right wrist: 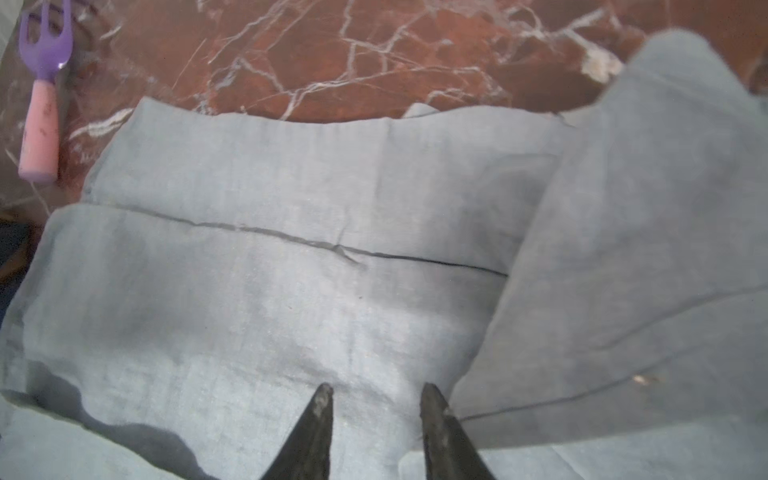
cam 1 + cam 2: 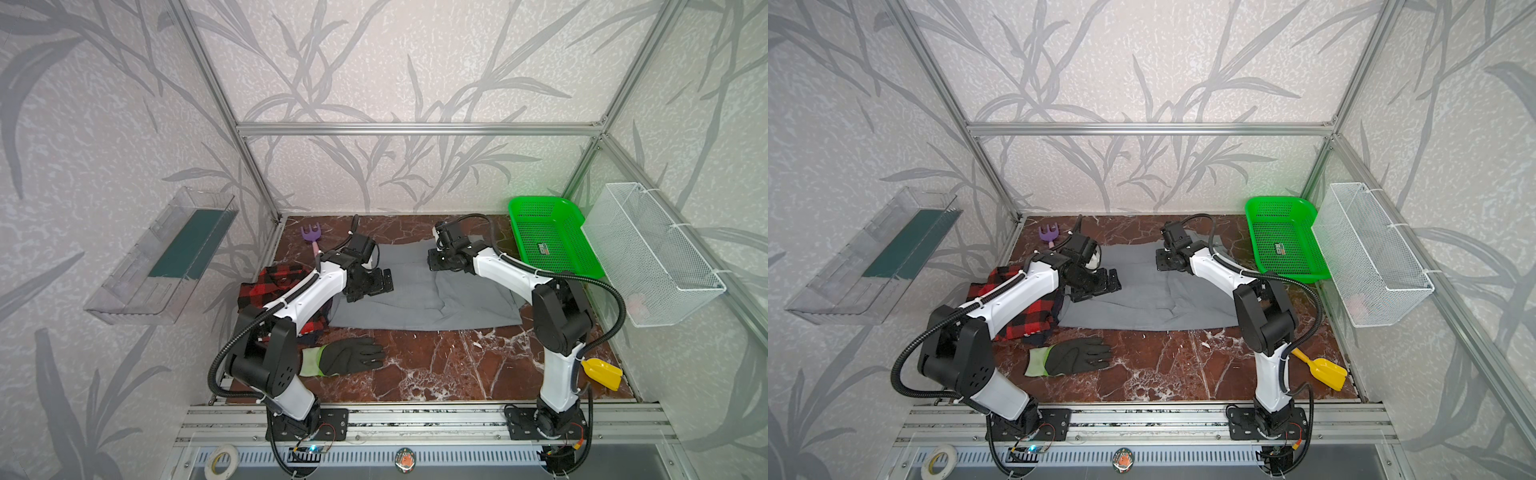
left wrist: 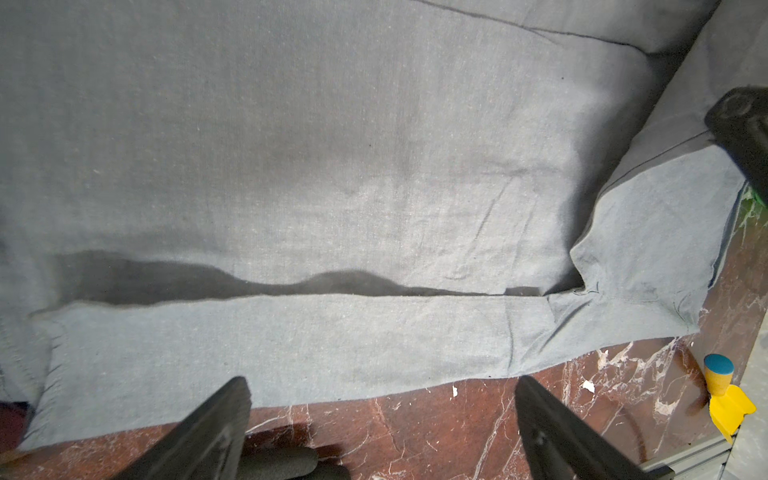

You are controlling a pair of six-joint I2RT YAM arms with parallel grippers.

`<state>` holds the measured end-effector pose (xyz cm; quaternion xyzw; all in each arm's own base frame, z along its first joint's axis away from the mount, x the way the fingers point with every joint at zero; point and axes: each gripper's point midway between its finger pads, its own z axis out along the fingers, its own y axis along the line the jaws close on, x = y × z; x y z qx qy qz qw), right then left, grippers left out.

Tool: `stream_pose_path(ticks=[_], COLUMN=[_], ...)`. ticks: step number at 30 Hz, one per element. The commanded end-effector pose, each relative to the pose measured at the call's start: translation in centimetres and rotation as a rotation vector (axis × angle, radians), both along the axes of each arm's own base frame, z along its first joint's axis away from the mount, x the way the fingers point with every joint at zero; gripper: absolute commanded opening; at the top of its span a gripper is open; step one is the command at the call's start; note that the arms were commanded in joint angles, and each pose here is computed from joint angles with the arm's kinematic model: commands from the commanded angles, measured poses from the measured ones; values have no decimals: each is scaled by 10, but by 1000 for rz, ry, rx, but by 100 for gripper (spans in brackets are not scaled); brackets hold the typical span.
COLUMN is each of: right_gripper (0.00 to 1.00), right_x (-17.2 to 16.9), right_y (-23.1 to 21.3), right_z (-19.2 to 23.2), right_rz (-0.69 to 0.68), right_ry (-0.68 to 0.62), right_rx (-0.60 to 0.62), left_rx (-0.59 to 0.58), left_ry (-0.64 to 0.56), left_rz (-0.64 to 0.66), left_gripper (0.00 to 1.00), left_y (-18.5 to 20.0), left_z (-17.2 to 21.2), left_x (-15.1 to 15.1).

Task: Fold and stack the long sleeve shirts

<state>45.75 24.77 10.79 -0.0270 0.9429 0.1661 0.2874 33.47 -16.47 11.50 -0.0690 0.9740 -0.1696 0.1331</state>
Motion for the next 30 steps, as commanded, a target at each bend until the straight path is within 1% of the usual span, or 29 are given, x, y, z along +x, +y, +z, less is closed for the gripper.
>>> stream_pose_path(ticks=[1,2,5,8,10,14,17,26,28,30], right_gripper=[44,46,45,45,45,44,41,38,36,32], right_x=[9,12,17,22,26,35,48,72,75,76], right_y=[-38,-45,-65,-85,-92,-110,-113,-105,-103,-101], right_z=[18,20,25,24,22,13,12,2,5,14], right_rz=[-141,-159,-213,-315,-341,-409,-421,-448,-442,-433], right_ry=[62,60,46,56,63,66,59,82,75,59], right_rx=[199,228,282,379,453,484,511,606,625,651], left_rx=[1,0,0,1,1,6,4,6,7,9], left_ry=[-11,-10,-10,-7,-6,-7,-4,-2,-1,-3], left_rz=[4,5,6,5,5,5,5,2,2,3], left_gripper=[99,99,99,99,99,99,99,99,99,99], left_y=[4,4,3,3,3,4,4,4,4,4], left_z=[5,5,5,4,4,3,2,2,2,2], left_x=[-4,-4,-3,-3,-3,-3,-3,-3,-4,-3])
